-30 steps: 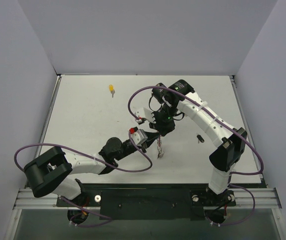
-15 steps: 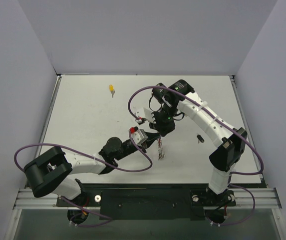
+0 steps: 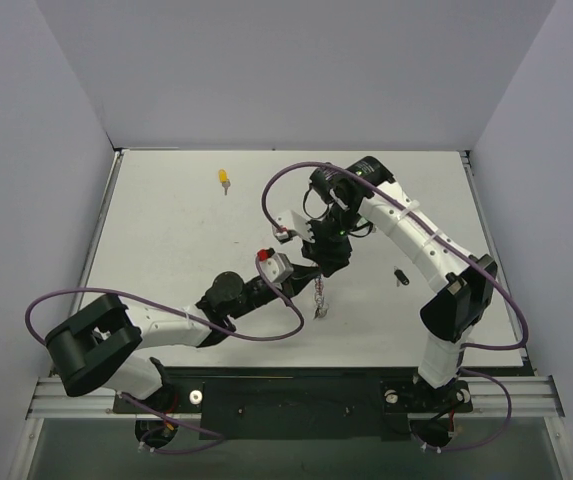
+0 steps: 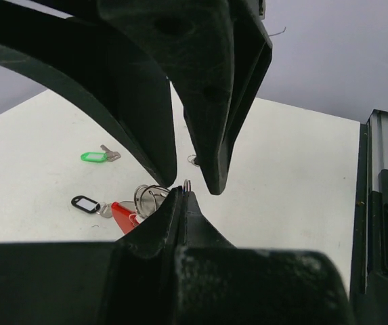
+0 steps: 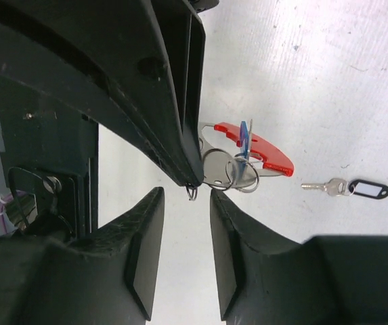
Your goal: Put the keys on the keyring
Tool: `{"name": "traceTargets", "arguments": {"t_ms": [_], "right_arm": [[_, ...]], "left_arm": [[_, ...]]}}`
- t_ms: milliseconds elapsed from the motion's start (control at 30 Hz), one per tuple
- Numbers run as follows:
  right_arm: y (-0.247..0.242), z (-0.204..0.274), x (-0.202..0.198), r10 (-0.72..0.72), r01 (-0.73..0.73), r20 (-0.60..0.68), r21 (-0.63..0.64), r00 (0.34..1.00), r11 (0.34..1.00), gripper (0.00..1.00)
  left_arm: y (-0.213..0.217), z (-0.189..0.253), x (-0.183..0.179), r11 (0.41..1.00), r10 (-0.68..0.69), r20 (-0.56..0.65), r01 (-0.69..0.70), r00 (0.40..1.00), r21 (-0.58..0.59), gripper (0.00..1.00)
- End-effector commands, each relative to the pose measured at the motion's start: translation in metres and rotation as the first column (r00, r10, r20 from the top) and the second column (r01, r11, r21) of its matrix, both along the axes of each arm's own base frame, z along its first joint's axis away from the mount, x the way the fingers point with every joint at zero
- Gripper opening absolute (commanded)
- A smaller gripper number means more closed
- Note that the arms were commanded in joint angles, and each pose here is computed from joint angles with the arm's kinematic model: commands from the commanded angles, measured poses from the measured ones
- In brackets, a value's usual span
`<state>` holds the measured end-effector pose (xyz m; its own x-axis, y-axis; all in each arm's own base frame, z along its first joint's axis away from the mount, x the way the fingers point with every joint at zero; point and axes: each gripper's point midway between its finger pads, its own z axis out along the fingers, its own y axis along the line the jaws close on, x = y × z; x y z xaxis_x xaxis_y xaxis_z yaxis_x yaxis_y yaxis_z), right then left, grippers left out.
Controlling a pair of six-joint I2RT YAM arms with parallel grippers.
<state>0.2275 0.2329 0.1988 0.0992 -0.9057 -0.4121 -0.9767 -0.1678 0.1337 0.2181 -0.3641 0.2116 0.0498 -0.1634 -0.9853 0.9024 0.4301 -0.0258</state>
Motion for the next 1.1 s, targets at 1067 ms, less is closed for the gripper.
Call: {"name": "traceTargets", "arguments": {"t_ms": [1067], "right_arm": [[-0.003,0.027,-0.055,0.149,-0.02,-0.242,0.466,0.959,0.885,0.36]], "left_arm": [[0.025,0.069,-0.011,0.945,-0.045,-0.092,0.013,0.995,-0.327,0.0]]}}
